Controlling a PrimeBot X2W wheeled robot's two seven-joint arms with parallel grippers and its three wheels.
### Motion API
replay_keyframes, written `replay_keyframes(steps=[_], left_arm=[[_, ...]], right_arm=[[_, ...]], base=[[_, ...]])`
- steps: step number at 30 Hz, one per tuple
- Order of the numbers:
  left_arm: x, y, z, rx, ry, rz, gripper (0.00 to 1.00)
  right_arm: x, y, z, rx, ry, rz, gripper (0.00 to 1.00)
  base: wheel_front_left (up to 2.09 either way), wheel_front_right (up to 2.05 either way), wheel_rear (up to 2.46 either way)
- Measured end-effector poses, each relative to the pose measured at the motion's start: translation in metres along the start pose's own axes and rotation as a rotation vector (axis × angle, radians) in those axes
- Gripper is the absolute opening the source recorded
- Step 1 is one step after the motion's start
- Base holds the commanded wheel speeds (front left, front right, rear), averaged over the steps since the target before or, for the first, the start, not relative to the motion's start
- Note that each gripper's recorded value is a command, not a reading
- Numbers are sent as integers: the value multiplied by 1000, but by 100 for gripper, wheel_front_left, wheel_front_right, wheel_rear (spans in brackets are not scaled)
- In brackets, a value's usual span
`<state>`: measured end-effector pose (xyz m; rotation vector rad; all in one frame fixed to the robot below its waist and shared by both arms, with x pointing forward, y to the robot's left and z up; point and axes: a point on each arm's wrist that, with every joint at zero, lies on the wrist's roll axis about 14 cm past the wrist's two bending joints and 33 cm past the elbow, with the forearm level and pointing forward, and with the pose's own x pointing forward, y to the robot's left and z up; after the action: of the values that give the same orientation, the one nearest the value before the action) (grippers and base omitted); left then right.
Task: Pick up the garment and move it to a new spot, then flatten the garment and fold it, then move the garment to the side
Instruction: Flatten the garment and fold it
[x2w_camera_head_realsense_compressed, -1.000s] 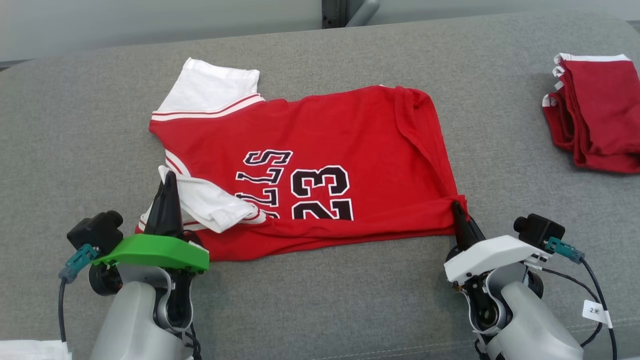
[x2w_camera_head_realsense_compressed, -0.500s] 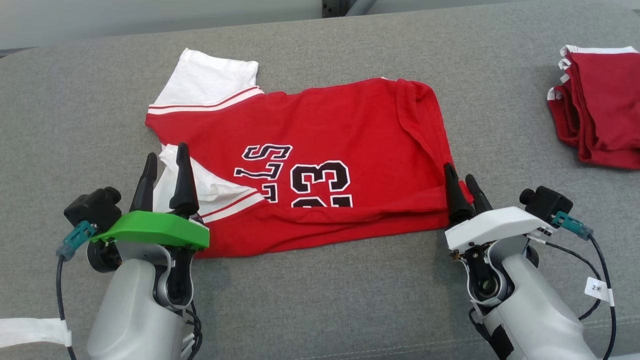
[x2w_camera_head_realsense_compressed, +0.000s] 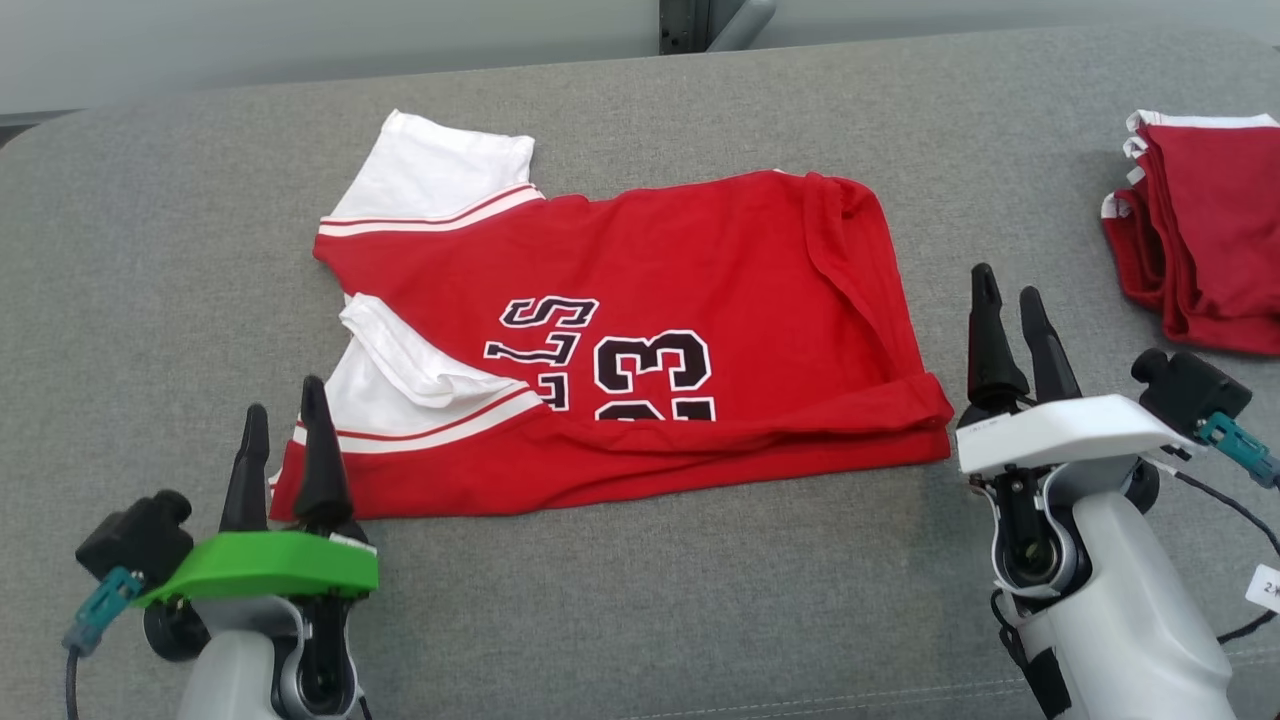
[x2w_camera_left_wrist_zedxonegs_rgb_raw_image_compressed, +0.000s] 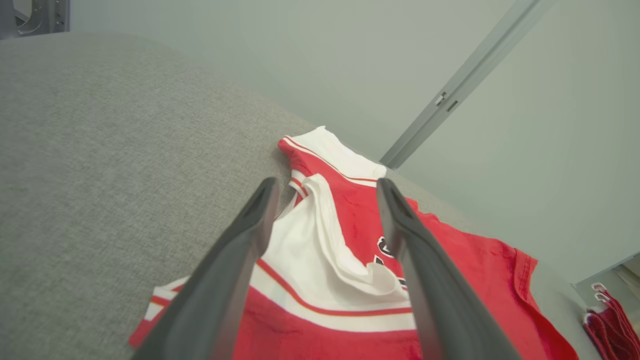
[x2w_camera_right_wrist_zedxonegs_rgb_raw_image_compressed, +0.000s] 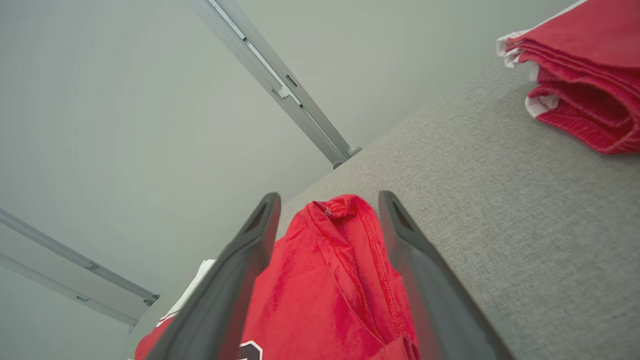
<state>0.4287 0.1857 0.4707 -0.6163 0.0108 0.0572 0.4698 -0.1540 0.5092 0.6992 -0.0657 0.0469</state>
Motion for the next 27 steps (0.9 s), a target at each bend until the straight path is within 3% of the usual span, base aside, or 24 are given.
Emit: replay_keyframes(steps=[11,22,24,25,26,27], left_arm=[[-46,46,-58,-37,201,158,100],[-27,54,-79,-185,251,238,100],[-23,56,-79,-177,251,239,41],[-21,56,-77,-178,243,239,18],[-18,56,-76,-178,236,237,0],[-16,54,-75,-182,228,232,0]], right_arm=[[-36,-2,-1,-67,6,8,100],[-53,-22,3,-73,3,-49,100],[-55,-27,2,-77,7,-62,100],[-57,-30,1,-79,14,-71,100],[-60,-33,-3,-82,26,-79,100],[-63,-36,-8,-85,48,-89,100]], base=[[0,0,0],[0,0,0],[0,0,0],[0,0,0],[0,0,0],[0,0,0]])
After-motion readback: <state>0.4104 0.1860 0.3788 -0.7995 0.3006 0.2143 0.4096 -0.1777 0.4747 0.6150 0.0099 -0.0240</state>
